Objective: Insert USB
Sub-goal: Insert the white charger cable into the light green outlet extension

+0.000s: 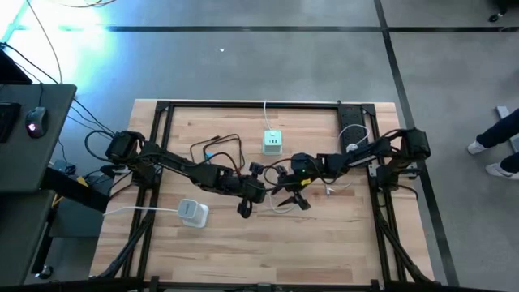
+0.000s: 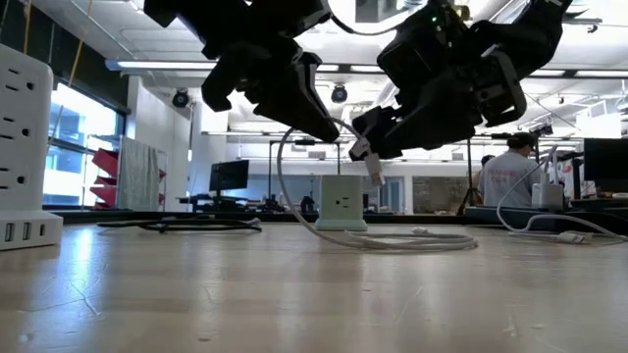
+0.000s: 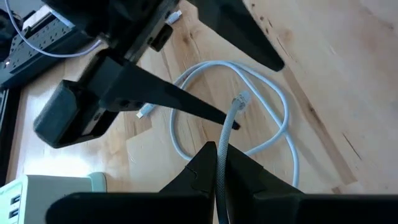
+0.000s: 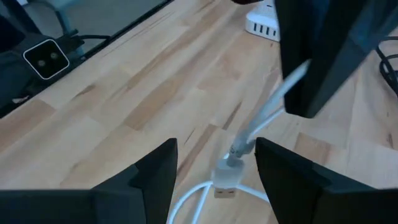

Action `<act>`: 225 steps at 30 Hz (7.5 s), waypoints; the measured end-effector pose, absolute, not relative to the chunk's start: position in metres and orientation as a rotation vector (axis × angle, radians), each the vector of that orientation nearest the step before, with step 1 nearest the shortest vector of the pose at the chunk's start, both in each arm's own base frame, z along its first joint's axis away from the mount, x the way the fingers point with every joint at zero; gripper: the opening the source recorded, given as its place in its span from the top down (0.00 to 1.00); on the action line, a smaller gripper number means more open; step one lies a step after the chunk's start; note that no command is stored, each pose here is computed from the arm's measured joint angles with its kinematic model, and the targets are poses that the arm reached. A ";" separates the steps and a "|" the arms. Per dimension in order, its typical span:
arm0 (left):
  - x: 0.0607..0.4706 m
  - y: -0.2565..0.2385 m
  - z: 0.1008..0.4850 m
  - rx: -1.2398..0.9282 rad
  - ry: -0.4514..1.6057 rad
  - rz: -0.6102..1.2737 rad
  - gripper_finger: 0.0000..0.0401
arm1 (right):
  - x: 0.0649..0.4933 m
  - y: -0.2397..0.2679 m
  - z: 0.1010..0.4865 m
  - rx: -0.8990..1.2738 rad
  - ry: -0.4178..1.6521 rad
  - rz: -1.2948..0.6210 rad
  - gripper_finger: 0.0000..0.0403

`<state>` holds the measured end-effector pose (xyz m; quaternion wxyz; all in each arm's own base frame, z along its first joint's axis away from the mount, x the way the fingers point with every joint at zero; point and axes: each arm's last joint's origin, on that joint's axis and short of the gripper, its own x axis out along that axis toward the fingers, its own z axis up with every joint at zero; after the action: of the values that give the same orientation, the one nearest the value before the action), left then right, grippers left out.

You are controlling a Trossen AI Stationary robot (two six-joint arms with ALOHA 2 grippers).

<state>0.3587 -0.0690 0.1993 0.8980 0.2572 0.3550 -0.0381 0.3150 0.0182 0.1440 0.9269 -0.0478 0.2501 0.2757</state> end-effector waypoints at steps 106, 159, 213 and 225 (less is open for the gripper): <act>0.364 -0.074 0.206 0.565 0.634 -0.121 1.00 | 0.315 0.023 0.145 -0.049 0.507 0.601 0.91; 0.296 -0.077 0.172 0.363 0.383 0.518 0.92 | 0.309 -0.085 0.190 0.060 -0.005 0.161 0.91; 0.322 -0.030 0.181 0.190 0.081 0.217 0.96 | 0.322 -0.018 0.183 -0.041 0.064 0.248 0.89; 0.322 -0.030 0.179 0.197 0.103 0.220 0.96 | 0.322 -0.019 0.182 -0.043 0.068 0.217 0.74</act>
<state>0.3218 -0.0304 0.1790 0.9878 0.0979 0.0515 0.1097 0.3223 -0.0185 0.1823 0.9933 -0.0214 0.0339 0.1081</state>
